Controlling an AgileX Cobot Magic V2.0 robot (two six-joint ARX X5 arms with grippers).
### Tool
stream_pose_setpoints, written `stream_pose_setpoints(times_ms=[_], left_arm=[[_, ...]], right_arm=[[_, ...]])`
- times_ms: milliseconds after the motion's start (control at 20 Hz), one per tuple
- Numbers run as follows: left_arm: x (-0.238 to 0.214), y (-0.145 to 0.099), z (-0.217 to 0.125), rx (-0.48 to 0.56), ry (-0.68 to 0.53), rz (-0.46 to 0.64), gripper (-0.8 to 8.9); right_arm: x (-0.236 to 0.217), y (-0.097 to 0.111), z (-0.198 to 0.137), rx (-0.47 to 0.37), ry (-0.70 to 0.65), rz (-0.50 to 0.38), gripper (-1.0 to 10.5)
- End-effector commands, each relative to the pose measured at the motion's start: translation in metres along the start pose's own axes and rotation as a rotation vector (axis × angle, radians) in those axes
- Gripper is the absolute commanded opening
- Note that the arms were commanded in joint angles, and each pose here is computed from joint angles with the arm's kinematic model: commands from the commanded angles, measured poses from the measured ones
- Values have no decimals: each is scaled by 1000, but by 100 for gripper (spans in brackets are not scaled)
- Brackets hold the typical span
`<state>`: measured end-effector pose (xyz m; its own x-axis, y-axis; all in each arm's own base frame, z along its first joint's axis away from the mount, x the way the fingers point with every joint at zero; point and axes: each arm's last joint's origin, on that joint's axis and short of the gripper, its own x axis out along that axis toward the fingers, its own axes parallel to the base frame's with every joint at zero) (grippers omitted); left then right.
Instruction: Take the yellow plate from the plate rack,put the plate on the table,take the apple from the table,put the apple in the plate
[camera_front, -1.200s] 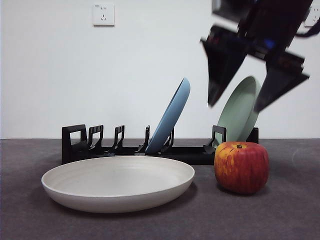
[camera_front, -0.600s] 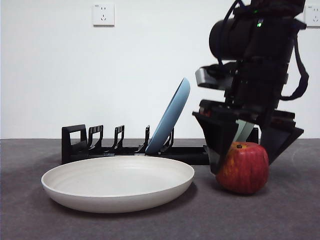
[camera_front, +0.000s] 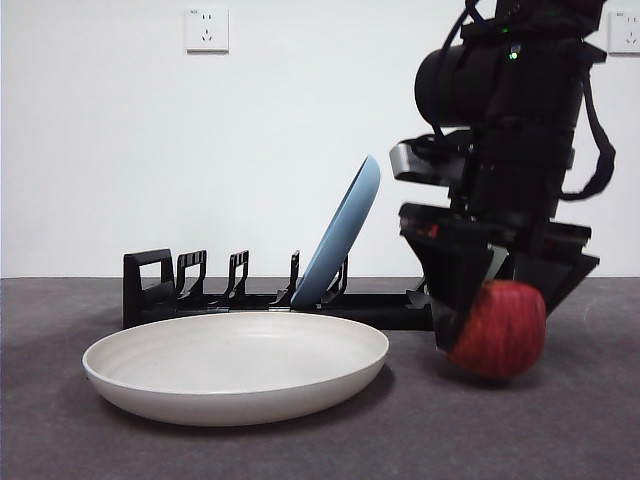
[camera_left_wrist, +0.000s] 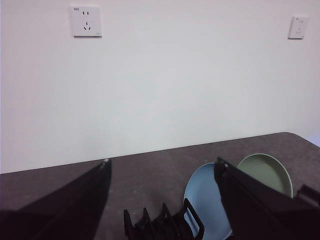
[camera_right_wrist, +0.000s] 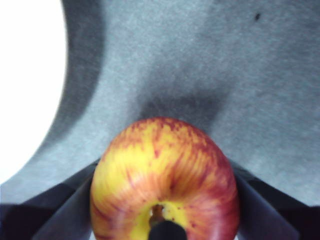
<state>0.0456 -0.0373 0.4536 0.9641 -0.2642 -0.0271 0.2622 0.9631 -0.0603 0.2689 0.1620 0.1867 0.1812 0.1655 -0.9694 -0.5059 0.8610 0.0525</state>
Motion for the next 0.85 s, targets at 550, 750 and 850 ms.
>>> stream_pose_setpoints(times_ms=[550, 750, 850], left_arm=[[0, 0, -3, 30, 19, -6, 345], [0, 0, -4, 37, 27, -6, 345], [0, 0, -5, 46, 36, -5, 345]], right_arm=[[-74, 98, 45, -224, -358, 130, -13], [-48, 118, 54, -264, -334, 144, -13], [-28, 122, 56, -271, -284, 136, -13]])
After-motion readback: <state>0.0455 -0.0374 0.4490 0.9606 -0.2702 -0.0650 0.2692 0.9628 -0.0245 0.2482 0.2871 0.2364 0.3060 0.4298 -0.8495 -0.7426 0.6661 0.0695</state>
